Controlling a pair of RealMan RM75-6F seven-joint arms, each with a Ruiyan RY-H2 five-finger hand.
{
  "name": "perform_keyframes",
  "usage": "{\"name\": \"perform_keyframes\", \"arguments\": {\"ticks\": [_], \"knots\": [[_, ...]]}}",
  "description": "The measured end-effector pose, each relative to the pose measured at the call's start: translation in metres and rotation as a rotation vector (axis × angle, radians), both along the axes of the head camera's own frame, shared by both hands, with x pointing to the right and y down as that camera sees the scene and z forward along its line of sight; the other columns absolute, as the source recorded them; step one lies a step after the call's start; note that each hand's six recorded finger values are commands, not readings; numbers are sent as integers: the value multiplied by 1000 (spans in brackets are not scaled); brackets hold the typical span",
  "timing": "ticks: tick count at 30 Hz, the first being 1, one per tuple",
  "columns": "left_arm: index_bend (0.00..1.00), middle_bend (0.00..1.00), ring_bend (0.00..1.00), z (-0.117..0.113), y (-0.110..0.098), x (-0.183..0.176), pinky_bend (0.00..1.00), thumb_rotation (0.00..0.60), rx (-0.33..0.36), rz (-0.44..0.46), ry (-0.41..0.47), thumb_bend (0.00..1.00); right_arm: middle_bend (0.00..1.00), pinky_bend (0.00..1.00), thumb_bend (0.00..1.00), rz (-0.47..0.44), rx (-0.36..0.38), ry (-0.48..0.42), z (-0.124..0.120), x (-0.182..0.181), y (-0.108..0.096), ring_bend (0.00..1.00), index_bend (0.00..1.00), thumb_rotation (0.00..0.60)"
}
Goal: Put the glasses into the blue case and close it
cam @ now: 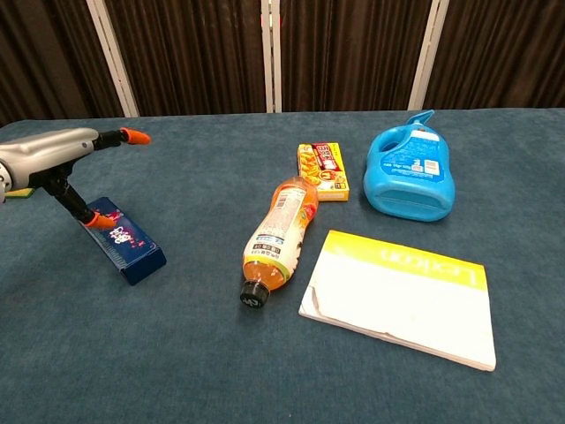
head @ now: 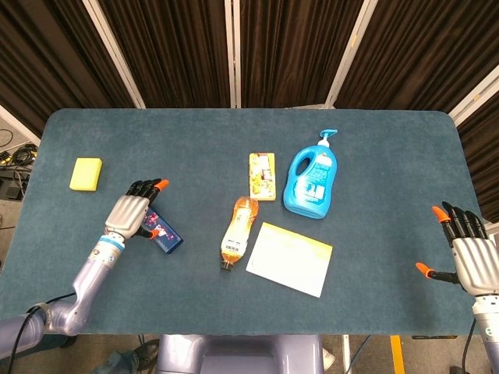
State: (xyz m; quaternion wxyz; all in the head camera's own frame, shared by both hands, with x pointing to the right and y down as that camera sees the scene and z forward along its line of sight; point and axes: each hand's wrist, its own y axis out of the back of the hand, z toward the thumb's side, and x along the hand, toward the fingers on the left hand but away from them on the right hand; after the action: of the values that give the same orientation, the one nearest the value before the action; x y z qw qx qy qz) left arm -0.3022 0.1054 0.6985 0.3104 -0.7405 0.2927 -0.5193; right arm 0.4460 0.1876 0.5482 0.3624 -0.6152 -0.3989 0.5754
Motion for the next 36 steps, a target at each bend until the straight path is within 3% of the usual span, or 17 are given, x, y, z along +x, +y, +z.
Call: {"name": "perform_keyframes", "arguments": {"ticks": [4,11,16,20,23,29,36], "knots": [[0,0,0,-9,-1,-9,0,600,-14,37,-10,1,0,0,0,0,0,0,0,0,0,0,0,600],[9,0,0,0,8,-29,0,600,-113,109,-98,0,0,0,0,-4,1,2,0,-2,0,0,0,600],[60,0,0,16,7,-34,0,600,-129,130,-146,0,0,0,0,-5,-4,8,2,-2,0,0,0,600],[163,7,0,29,7,-26,10,600,-128,145,-149,0,0,0,0,-2,-7,12,4,-1,0,0,0,600],[259,97,23,35,7,-19,85,600,-125,154,-138,4,0,0,0,0,-7,15,5,-1,-1,0,0,600],[525,311,202,43,9,-7,278,600,-120,178,-122,137,0,0,0,4,-9,17,6,1,-1,0,0,600],[629,422,298,45,8,-4,353,600,-122,179,-138,225,0,0,0,3,-8,15,6,1,-1,0,0,600]]}}
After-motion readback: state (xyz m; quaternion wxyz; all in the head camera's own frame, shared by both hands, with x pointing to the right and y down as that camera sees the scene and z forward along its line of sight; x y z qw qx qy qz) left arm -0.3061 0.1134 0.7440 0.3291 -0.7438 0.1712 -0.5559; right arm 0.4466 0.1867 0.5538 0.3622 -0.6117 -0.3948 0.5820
